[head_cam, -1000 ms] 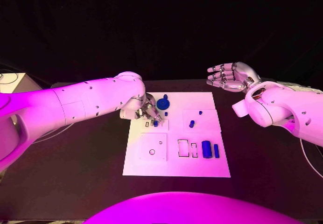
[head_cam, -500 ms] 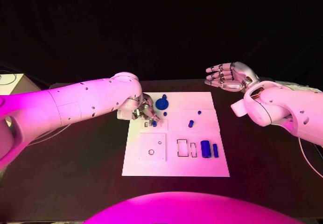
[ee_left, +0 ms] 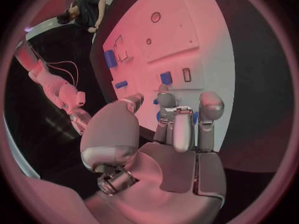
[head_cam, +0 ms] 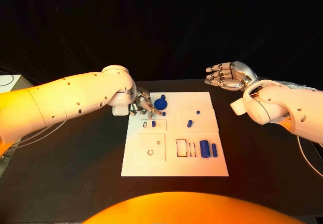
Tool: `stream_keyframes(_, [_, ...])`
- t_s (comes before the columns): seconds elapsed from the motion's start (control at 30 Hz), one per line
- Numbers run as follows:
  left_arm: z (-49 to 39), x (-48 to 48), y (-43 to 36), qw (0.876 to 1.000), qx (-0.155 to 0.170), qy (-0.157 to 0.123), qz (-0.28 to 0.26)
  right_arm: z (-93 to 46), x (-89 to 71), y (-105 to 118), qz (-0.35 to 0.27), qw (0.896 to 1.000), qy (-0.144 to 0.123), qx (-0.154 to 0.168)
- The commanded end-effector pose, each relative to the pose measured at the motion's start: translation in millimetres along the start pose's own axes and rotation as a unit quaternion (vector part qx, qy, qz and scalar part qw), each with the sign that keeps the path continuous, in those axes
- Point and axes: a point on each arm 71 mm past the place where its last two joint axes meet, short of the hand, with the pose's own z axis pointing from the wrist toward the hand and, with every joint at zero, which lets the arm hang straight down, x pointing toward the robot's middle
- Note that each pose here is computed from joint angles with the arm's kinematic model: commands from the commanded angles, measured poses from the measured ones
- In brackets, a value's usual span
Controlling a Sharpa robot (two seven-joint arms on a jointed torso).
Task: Assemble the parts on the task board
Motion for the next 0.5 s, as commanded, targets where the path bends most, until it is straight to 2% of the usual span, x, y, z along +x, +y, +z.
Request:
stream_keyframes(0.03, [-5.6, -2.3, -9.3, 0.999, 0.031, 0.003, -0.024, 1.1, 0.7, -0.8, 0.002, 1.0, 0.005, -0.001])
stream_keyframes(0.13, [-12.0, -5.9, -13.0, 0.999, 0.042, 0.006, -0.031, 1.8, 0.7, -1.9, 0.002, 1.0, 0.005, 0.0])
stream_keyframes(0.23, [-15.4, -9.3, -11.8, 0.998, 0.044, 0.005, -0.033, 2.0, 0.8, -2.3, 0.002, 1.0, 0.004, 0.001])
stream_keyframes(0.37, [-19.5, -19.1, -3.3, 0.999, 0.036, -0.014, -0.035, 2.1, 1.1, -2.4, 0.003, 1.0, 0.004, 0.001])
stream_keyframes(0.5, [-21.5, -34.3, 11.0, 0.997, 0.02, -0.059, -0.05, 1.8, 1.0, -1.9, 0.001, 1.0, 0.002, -0.001])
